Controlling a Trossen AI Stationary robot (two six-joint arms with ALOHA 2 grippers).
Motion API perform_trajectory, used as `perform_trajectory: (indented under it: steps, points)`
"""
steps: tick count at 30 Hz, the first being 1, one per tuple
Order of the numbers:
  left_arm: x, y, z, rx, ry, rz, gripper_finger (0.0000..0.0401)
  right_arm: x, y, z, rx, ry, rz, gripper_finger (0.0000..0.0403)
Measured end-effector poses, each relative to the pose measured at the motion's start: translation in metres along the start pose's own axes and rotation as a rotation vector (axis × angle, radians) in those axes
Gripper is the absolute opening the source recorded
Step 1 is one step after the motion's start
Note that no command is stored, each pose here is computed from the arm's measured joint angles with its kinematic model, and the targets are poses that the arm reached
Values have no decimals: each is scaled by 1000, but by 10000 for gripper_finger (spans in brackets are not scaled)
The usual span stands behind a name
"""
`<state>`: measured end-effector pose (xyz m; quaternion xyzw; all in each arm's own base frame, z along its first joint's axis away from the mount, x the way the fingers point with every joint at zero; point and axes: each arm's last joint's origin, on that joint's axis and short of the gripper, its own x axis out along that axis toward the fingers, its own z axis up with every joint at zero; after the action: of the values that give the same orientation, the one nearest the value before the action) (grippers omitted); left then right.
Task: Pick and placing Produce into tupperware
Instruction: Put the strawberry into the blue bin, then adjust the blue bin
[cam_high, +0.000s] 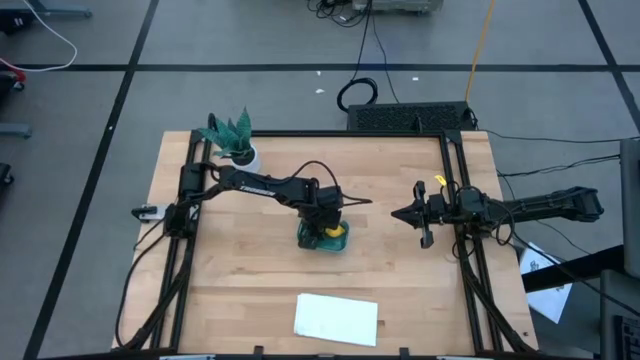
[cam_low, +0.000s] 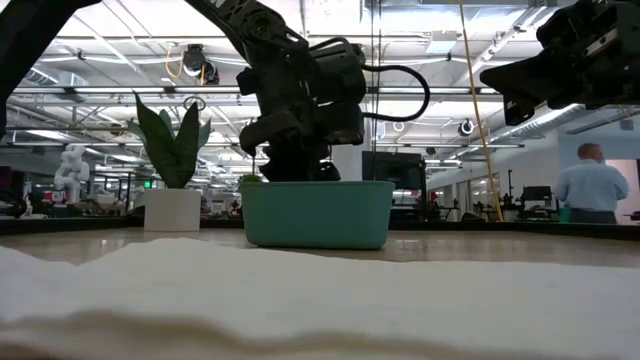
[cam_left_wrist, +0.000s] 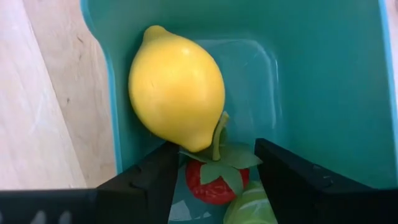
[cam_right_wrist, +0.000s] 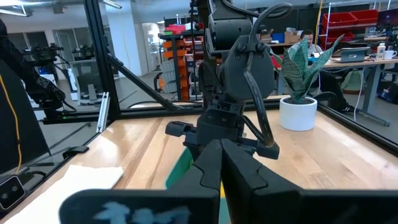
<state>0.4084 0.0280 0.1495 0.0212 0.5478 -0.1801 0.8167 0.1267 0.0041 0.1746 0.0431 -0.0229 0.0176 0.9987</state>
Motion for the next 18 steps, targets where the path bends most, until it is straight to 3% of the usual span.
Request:
perform_trajectory:
  steps: [18]
  points:
    - [-19,-2,13,0,31,-11,216,0,0,0,0,0,0,0]
